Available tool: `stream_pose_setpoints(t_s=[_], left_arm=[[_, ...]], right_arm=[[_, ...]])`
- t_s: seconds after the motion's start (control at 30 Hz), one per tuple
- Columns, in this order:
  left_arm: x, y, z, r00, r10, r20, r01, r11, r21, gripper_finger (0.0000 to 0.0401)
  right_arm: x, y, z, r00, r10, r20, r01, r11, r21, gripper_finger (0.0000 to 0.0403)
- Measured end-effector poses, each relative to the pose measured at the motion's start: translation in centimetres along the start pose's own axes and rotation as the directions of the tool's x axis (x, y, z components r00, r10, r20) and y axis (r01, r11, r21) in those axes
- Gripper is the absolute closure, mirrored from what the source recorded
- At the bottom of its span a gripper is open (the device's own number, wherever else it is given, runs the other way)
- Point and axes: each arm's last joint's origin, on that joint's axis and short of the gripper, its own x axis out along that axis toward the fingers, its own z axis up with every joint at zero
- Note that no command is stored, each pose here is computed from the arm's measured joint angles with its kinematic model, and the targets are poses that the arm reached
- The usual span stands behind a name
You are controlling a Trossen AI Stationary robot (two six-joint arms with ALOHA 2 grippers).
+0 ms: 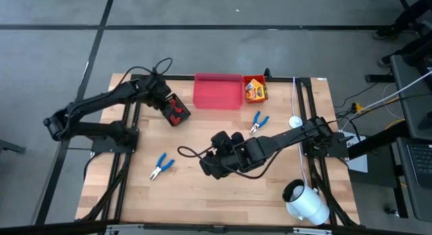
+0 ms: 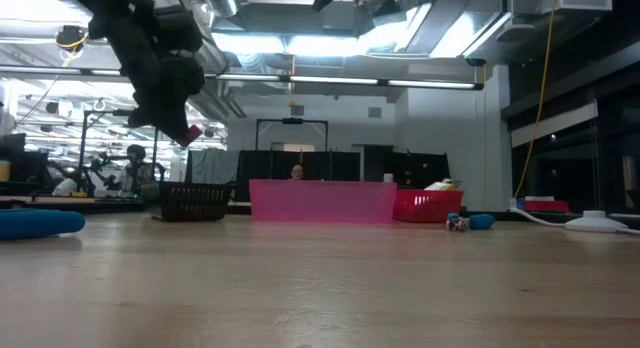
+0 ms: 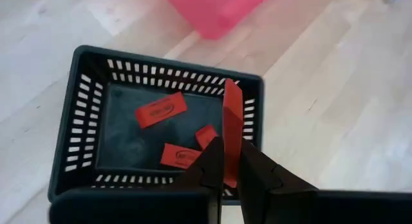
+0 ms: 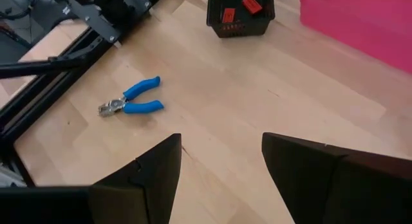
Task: Pick & Place School Supplies
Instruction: Put the red eraser into the black bin
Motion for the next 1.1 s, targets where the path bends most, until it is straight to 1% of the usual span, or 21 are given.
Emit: stream_pose_setpoints(t_s=[0.47,0.87,1.1], left_arm=[[2.4,1.7,0.5,0.994,0.004,-0.109,-0.002,1.0,0.018,0.0385],[4.7,3.6,0.6,0.977,0.029,-0.209,-0.024,0.999,0.027,0.0385],[5.1,3.8,0.6,0.973,0.034,-0.23,-0.026,0.999,0.038,0.0385]], right_arm=[[-0.6,0.4,-0.8,1.0,0.007,0.02,-0.007,1.0,0.014,0.0183],[-0.6,0.5,-0.8,0.999,0.01,0.031,-0.011,1.0,0.026,0.0183],[-0.6,0.5,-0.7,0.999,0.011,0.046,-0.013,0.999,0.031,0.0183]])
